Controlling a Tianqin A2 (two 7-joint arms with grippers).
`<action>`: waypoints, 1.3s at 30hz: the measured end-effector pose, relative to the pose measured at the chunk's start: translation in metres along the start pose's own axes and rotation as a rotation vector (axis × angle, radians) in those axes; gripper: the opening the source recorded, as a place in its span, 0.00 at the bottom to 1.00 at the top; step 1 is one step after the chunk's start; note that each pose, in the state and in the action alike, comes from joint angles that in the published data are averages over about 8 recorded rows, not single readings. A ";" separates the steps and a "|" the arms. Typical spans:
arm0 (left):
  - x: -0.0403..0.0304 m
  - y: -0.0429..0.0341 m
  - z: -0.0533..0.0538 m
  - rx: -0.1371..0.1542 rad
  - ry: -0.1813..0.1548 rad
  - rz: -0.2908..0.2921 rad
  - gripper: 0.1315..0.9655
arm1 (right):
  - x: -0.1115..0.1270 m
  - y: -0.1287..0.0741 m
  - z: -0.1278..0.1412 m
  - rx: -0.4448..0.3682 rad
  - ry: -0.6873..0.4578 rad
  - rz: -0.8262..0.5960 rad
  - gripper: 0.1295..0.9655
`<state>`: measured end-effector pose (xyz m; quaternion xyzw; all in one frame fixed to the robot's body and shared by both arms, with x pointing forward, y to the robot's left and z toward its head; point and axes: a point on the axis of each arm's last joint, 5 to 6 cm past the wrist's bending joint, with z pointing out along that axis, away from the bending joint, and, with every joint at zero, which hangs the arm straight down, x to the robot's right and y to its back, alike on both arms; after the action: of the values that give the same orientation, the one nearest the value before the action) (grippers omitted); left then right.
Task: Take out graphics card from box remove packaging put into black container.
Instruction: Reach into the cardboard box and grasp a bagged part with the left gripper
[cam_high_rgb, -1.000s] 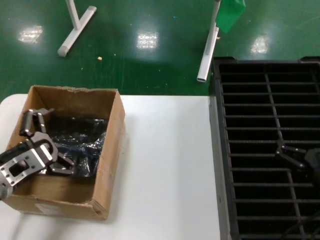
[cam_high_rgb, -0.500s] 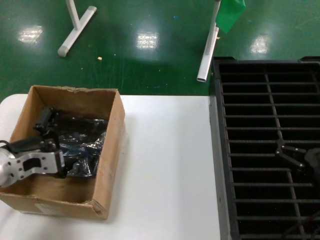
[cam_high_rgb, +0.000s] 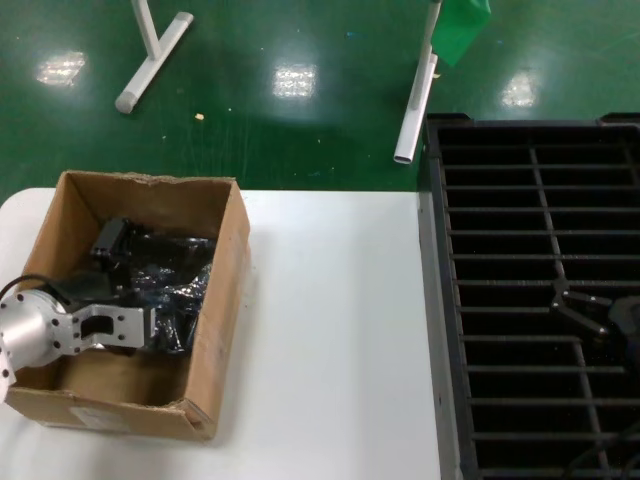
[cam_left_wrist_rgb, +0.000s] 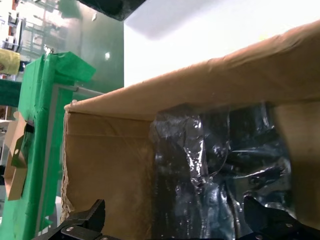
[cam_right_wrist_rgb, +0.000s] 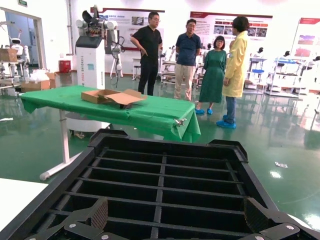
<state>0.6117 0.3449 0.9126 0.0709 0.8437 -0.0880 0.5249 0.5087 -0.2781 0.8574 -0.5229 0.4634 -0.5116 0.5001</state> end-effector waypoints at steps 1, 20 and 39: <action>-0.0006 0.0004 0.002 -0.005 0.000 0.005 1.00 | 0.000 0.000 0.000 0.000 0.000 0.000 1.00; -0.0028 0.0271 0.041 -0.054 0.003 0.030 1.00 | 0.000 0.000 0.000 0.000 0.000 0.000 1.00; -0.0028 0.0362 0.037 -0.056 0.009 0.033 0.91 | 0.000 0.000 0.000 0.000 0.000 0.000 1.00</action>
<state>0.6525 0.3719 0.8966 0.0703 0.8469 -0.0556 0.5241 0.5087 -0.2781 0.8574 -0.5229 0.4634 -0.5116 0.5001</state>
